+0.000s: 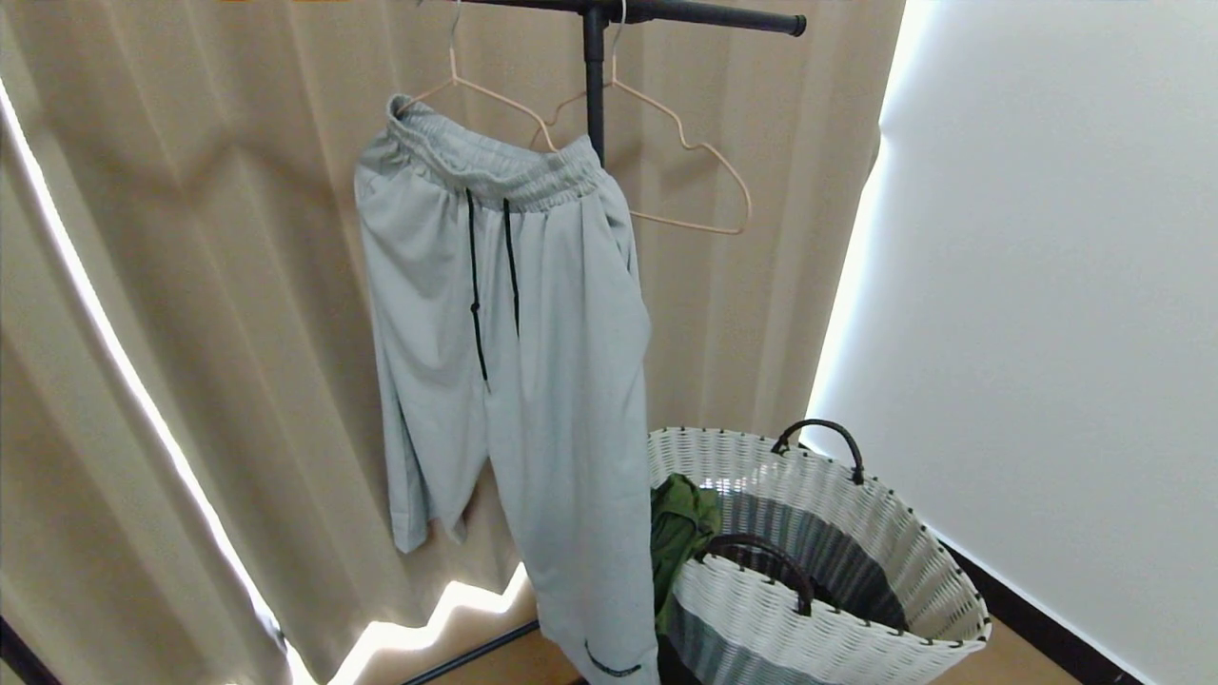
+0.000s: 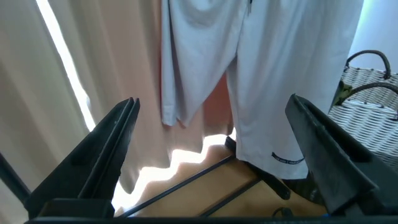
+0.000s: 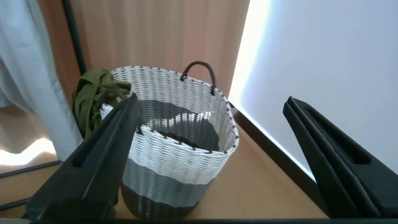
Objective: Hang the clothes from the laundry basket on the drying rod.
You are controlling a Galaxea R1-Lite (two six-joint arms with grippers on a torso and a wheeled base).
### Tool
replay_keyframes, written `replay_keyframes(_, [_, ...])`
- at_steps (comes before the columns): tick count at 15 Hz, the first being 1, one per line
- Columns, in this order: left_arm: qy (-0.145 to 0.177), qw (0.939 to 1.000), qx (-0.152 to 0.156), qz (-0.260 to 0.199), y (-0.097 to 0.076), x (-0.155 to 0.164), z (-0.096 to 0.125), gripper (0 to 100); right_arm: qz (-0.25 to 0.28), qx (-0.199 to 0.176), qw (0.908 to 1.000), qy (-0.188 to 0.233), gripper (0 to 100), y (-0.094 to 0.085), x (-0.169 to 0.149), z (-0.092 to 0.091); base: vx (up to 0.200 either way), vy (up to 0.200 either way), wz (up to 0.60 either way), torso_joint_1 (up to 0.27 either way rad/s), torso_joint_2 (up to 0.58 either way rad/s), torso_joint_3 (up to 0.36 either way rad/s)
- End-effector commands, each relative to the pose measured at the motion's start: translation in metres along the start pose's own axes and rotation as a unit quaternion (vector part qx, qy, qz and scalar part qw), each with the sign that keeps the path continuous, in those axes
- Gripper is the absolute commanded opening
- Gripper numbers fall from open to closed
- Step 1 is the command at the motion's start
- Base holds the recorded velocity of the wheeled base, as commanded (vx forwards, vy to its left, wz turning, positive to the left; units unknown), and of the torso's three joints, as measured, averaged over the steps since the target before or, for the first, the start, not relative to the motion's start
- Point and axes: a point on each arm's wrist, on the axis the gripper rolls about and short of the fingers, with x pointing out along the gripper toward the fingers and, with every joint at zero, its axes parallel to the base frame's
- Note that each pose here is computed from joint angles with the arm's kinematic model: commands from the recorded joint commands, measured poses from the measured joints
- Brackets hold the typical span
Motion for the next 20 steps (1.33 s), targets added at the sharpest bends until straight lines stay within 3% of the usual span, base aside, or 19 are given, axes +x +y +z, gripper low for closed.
replay_keyframes(1, [0.001,1.0,0.0,0.0,0.0,0.0001,0.0,100,0.0,-0.001,1.0,-0.001,100,0.0,-0.0001,0.0,0.0,0.0,0.0,0.0,0.0,0.0])
replay_keyframes(5, [0.001,1.0,0.0,0.0,0.0,0.0001,0.0,100,0.0,-0.003,1.0,0.001,100,0.0,-0.0001,-0.0003,0.0,0.0,0.0,0.0,0.0,0.0])
replay_keyframes(20, [0.001,1.0,0.002,-0.003,-0.0001,0.0001,0.0,100,-0.001,-0.003,1.0,0.0,100,0.0,-0.0001,-0.0002,0.0,0.0,0.6,0.004,0.0,0.003])
